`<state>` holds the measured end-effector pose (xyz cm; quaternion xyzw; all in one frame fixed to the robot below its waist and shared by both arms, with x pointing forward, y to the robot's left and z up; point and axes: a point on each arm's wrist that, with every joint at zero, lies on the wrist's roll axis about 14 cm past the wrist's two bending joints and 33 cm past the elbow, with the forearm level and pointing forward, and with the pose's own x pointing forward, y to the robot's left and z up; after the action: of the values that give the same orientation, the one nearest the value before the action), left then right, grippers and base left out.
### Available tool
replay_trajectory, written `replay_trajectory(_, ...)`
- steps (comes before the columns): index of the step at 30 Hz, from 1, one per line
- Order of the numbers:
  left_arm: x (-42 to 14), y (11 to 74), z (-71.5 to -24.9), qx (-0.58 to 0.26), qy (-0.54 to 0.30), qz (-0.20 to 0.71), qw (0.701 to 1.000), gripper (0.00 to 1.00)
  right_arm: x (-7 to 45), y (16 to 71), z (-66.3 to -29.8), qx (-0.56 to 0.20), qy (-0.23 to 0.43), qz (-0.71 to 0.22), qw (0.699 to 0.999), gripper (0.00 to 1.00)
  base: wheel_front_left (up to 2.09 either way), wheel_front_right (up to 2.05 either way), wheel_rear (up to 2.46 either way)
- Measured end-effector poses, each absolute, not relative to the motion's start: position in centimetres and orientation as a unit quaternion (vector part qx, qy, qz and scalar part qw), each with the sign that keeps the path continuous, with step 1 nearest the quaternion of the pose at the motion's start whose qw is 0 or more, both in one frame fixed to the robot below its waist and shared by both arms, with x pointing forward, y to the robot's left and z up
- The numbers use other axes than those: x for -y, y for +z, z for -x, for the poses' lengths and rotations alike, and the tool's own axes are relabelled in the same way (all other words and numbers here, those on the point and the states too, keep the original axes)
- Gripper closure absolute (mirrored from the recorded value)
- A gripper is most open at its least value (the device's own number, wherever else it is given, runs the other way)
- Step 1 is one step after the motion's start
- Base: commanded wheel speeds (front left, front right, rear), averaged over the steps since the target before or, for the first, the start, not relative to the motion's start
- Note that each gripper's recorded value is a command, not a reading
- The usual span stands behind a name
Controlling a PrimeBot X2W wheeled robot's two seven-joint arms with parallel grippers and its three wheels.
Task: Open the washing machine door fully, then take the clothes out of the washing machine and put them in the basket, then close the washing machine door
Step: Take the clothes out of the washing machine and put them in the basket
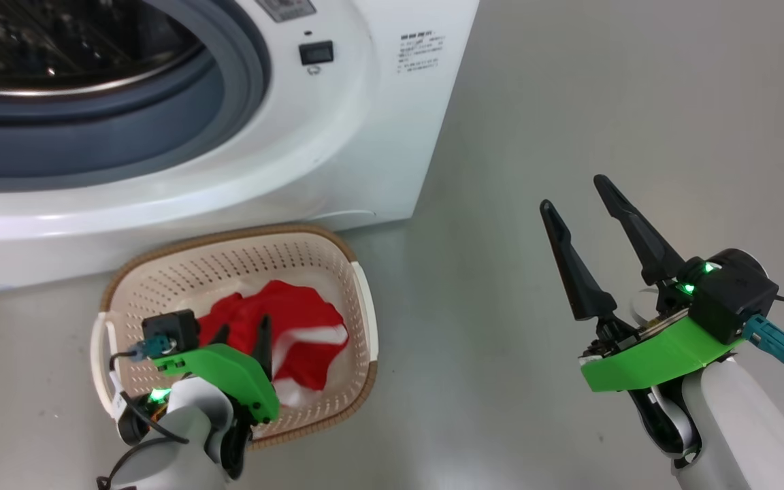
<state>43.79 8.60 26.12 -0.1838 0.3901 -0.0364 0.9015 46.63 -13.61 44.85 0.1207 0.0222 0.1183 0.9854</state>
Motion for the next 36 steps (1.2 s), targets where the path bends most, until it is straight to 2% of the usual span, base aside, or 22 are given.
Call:
replay_trajectory(8, -9.8, 32.7, -47.2, -0.269, -0.048, 0.18, 0.945, 0.0, 13.8, 47.3, -46.1, 0.007, 0.11, -0.118, 0.987, 0.0, 0.0, 0.0, 0.0)
replay_trajectory(16, -11.8, 36.8, -45.3, -0.193, -0.033, 0.165, 0.967, 0.0, 14.8, 48.4, -44.7, 0.017, 0.087, -0.107, 0.99, 0.0, 0.0, 0.0, 0.0)
replay_trajectory(23, -13.9, 40.0, -43.7, -0.136, -0.006, 0.188, 0.973, 0.0, 14.9, 49.8, -43.4, 0.032, 0.083, -0.099, 0.991, 0.0, 0.0, 0.0, 0.0)
replay_trajectory(36, -16.7, 45.7, -40.9, -0.04, 0.006, 0.159, 0.986, 0.0, 15.6, 51.3, -40.4, 0.045, 0.073, -0.092, 0.992, 0.0, 0.0, 0.0, 0.0)
